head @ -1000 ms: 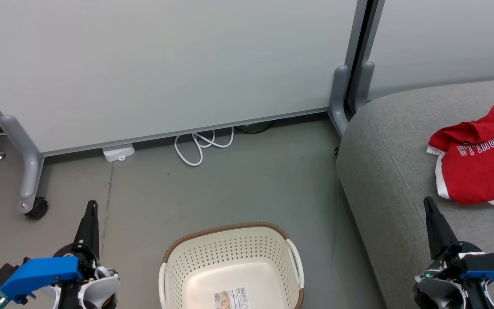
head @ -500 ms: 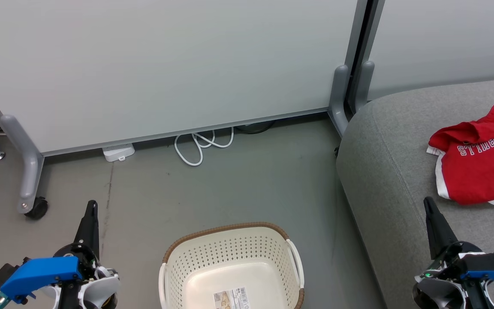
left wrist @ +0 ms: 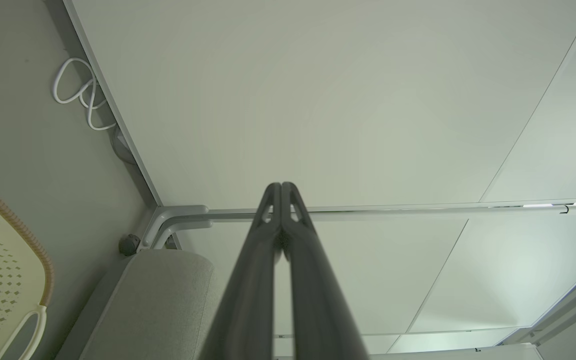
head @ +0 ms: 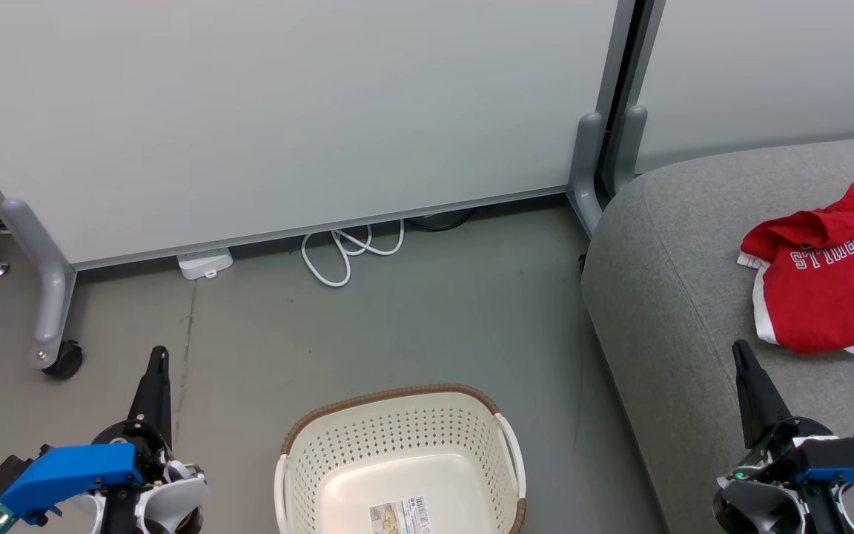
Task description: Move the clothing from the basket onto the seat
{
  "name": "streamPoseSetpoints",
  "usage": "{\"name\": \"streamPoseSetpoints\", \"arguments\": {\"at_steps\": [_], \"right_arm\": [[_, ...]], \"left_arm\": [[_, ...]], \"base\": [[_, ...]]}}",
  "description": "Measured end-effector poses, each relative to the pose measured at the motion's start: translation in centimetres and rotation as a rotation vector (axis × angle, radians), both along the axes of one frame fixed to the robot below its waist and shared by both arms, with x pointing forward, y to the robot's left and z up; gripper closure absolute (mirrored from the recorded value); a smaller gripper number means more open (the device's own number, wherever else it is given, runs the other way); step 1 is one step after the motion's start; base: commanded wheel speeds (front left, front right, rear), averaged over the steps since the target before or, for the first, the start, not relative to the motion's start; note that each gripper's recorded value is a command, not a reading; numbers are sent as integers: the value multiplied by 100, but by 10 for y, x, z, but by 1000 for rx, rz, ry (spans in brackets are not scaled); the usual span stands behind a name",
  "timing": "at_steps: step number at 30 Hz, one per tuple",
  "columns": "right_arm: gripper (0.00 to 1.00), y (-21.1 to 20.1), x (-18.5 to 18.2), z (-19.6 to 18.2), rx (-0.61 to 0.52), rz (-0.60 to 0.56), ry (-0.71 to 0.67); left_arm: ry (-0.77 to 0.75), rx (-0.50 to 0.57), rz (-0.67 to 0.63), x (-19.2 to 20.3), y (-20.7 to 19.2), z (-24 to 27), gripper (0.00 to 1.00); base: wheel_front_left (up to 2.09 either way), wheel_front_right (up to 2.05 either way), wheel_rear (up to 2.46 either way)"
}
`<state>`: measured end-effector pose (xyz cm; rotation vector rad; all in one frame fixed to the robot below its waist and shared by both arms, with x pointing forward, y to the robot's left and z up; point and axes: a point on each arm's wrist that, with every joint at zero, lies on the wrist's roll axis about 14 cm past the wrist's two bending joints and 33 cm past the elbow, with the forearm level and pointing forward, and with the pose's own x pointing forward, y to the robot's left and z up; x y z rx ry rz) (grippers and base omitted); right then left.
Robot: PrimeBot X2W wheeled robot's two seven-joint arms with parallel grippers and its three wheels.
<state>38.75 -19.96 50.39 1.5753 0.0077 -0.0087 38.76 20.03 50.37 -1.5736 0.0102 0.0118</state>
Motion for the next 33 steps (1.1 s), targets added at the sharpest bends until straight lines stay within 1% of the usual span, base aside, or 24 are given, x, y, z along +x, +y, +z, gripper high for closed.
{"name": "streamPoseSetpoints", "arguments": {"at_steps": [33], "right_arm": [[100, 0, 0, 0, 0, 0, 0]], "left_arm": [[0, 0, 0, 0, 0, 0, 100]], "base": [[0, 0, 0]]}}
